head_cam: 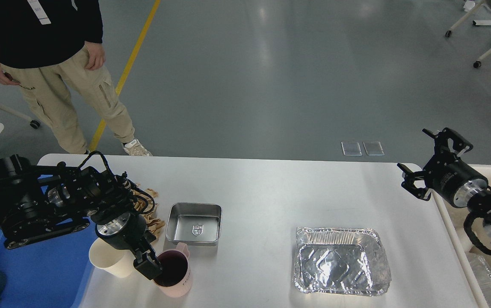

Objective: Tidy desktop
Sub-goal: 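Reach the left gripper toward the pink mug and grasp it, then lift the pink mug with the left gripper and carry it over the blue tray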

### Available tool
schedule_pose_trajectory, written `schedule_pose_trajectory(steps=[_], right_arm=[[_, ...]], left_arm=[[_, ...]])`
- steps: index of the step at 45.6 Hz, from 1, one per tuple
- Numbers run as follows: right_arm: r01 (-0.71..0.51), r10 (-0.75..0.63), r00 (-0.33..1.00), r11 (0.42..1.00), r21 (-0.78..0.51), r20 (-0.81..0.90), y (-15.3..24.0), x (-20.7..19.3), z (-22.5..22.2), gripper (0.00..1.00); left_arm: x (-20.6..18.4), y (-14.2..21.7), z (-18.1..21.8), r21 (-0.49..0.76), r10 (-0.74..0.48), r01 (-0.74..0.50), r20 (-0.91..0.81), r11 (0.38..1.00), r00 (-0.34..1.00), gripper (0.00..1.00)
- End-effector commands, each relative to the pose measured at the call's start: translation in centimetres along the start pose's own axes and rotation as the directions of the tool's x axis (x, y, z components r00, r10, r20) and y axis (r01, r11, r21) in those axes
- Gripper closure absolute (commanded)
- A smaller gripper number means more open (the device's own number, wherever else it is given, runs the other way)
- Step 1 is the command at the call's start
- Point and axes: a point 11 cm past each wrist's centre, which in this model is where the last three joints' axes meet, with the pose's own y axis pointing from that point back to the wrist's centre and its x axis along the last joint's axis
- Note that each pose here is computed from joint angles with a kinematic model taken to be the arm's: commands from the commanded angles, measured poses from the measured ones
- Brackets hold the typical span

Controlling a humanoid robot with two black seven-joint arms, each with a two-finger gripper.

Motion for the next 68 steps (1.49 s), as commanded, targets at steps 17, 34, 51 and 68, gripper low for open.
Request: schedule_pose_trajectory(steps=[17,34,51,68], right_arm=[[0.002,-0.002,1.000,1.000,0.004,0.001,0.0,-0.1,-0.2,0.00],[0.008,-0.008,1.000,1.000,0.003,0.000,0.1,-0.3,-0.2,0.00],[0.013,-0.013,1.000,1.000,0.003,-0.012,0.0,-0.4,-0.1,0.00],[0.015,-0.015,1.000,1.000,0.011,-0.010,0.0,-0.5,-0.3,0.00]], left_arm=[[-0.3,-0.7,-0.1,-0.038,0.023,-0.023,-0.002,0.999,1.000,0.07],[-1.3,-1.2,-0.4,-0.061,0.019,-0.013,0.096,0.998,0.995,0.26],[-2.0,-0.9,-2.0,-0.011,0.013,-0.012,0.108,1.000,0.994,0.71],[-1.8,-1.0,-2.1,-0.009,0.019,-0.018,0.111,1.000,0.994,0.93]])
